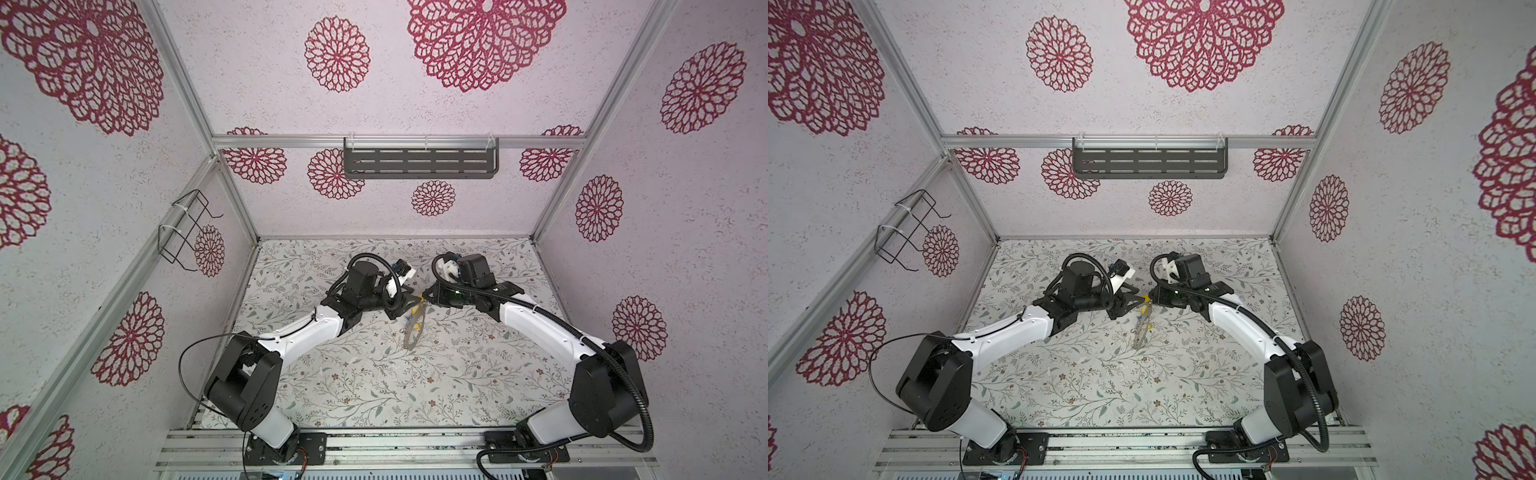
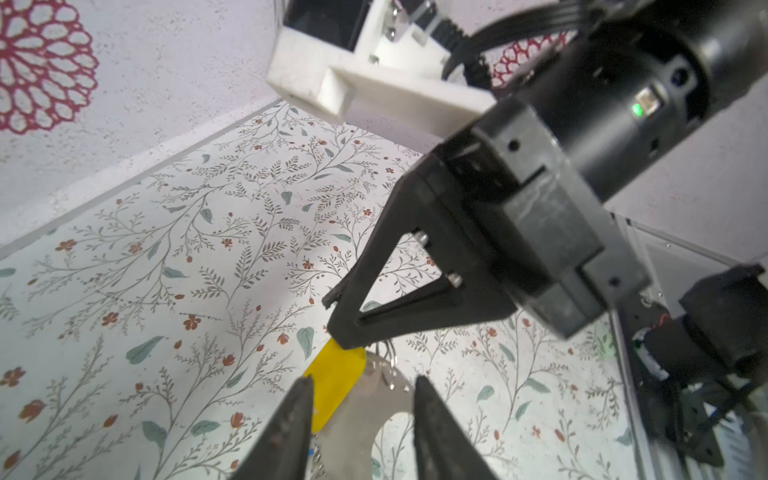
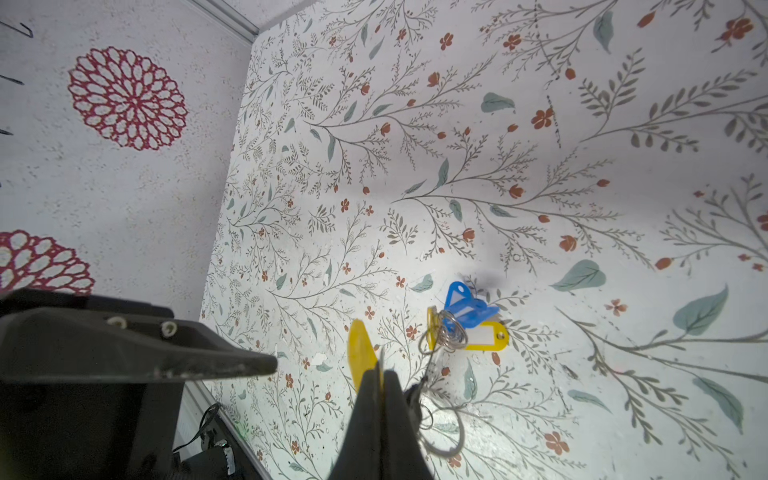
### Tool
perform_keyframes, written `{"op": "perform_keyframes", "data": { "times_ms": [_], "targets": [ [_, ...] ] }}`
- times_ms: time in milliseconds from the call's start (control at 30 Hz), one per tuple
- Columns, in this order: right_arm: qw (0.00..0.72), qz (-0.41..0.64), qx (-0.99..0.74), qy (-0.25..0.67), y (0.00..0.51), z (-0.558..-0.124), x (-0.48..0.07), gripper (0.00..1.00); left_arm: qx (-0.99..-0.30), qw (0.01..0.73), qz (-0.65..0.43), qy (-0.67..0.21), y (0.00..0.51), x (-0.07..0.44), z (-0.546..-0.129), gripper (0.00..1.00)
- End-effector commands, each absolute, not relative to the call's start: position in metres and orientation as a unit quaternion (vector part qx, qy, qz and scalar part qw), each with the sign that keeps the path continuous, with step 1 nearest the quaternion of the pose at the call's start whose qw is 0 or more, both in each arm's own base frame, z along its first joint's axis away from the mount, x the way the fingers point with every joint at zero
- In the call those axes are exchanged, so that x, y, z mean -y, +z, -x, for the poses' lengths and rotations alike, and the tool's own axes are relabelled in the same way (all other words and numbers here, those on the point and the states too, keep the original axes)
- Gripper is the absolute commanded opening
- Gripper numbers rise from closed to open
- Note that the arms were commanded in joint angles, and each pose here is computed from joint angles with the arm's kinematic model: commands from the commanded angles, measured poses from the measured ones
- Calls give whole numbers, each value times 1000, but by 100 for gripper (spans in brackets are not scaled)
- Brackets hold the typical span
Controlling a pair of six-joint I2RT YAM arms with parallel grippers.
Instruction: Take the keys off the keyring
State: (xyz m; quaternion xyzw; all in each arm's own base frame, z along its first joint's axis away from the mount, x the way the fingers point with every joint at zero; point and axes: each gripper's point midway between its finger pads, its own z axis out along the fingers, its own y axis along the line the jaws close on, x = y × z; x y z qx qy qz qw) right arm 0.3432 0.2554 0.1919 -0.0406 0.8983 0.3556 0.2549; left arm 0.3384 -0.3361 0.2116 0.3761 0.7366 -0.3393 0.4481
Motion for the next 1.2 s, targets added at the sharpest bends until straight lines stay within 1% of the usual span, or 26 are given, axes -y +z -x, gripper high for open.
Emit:
{"op": "perform_keyframes", "data": {
  "times_ms": [0,67,100,200,300,400,500,667,867,933,1067,1167],
  "targets": [
    [279,40,-883,376,217,-345,-257,0,-778,481,-267,-303,235,314,-353,49],
    [280,41,-882,378,219,-346,-258,0,-797,476,-216,-303,237,304,-355,47],
    [281,41,-881,378,220,-346,-259,0,-801,464,-217,-311,236,305,-351,44],
    [282,42,-881,378,222,-347,-259,0,-798,439,-264,-318,219,317,-339,34],
    [281,43,-881,379,222,-348,-260,0,-778,422,-303,-352,212,337,-324,26],
    [282,41,-881,377,223,-348,-259,0,-769,405,-314,-381,210,354,-312,23],
    [282,39,-881,379,224,-348,-259,0,-765,410,-326,-374,200,364,-306,19],
    [281,39,-882,376,223,-347,-258,0,-774,388,-303,-398,205,380,-305,13],
    [281,41,-881,378,225,-346,-258,0,-792,363,-289,-397,183,382,-304,12],
    [284,42,-881,376,228,-346,-257,0,-795,364,-285,-393,181,377,-308,16],
    [285,44,-879,379,230,-346,-258,0,-800,371,-281,-378,178,368,-319,27],
    [286,44,-879,380,233,-346,-259,0,-805,365,-279,-375,176,365,-325,27]
  ]
}}
